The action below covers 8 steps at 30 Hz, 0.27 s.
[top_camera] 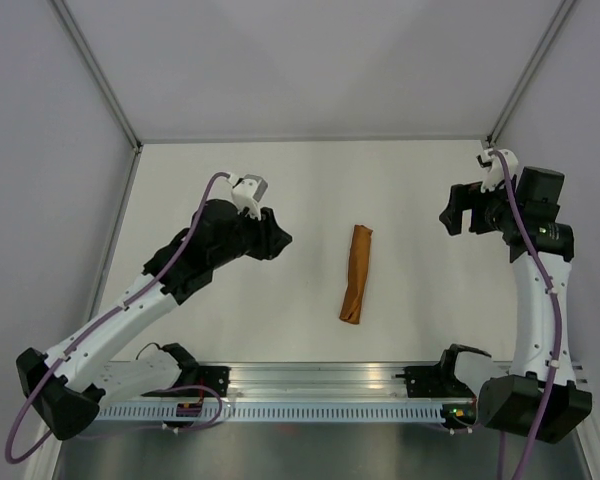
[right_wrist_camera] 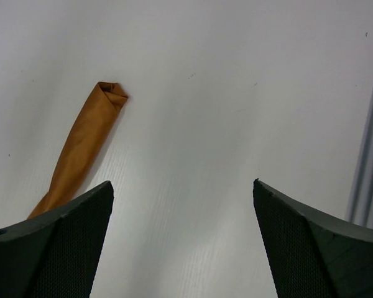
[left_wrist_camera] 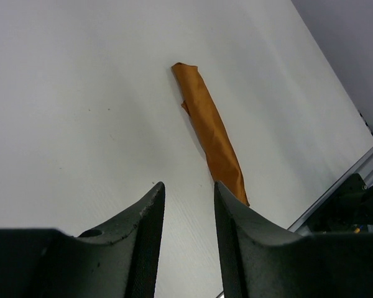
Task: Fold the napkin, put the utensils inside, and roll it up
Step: Reset both arms
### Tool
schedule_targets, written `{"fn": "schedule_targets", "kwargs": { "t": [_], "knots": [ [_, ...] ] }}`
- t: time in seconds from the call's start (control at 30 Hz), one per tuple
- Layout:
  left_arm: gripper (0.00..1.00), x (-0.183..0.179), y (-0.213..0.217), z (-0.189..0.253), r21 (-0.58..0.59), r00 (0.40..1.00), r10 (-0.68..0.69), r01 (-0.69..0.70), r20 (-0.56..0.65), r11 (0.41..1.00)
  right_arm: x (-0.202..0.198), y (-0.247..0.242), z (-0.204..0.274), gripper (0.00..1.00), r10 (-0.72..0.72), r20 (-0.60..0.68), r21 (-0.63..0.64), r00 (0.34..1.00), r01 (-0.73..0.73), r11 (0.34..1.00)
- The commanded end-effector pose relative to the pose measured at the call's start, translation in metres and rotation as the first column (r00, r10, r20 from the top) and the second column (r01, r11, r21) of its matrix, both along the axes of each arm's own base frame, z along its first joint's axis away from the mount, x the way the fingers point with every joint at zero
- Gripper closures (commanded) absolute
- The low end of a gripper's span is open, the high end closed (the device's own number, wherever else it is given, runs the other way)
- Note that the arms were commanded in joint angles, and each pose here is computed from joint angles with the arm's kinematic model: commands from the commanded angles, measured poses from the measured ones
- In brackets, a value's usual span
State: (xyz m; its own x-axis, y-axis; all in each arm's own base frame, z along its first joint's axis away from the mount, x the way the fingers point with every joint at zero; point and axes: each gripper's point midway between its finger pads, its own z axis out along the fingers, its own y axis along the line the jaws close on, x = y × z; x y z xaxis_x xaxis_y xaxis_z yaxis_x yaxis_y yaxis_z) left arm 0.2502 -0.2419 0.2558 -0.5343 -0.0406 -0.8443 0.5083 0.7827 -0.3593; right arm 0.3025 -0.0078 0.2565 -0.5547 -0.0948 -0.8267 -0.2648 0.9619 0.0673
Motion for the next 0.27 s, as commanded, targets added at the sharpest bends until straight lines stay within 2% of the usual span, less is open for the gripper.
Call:
{"fn": "schedule_targets", "kwargs": {
  "t": [0.0, 0.23],
  "knots": [
    [0.57, -0.0139, 0.0086, -0.0096, 0.046, 0.999, -0.049, 0.05, -0.011, 0.998, 0.0062, -0.0065, 0.0236, 0.02, -0.093, 0.103, 0.03, 0.99, 0.09, 0.995],
    [0.56, -0.0199, 0.0089, -0.0054, 0.023, 0.998, -0.062, 0.063, -0.008, 0.998, 0.0029, -0.0056, 0.0302, 0.02, -0.106, 0.123, 0.039, 0.987, 0.102, 0.994]
  ]
}}
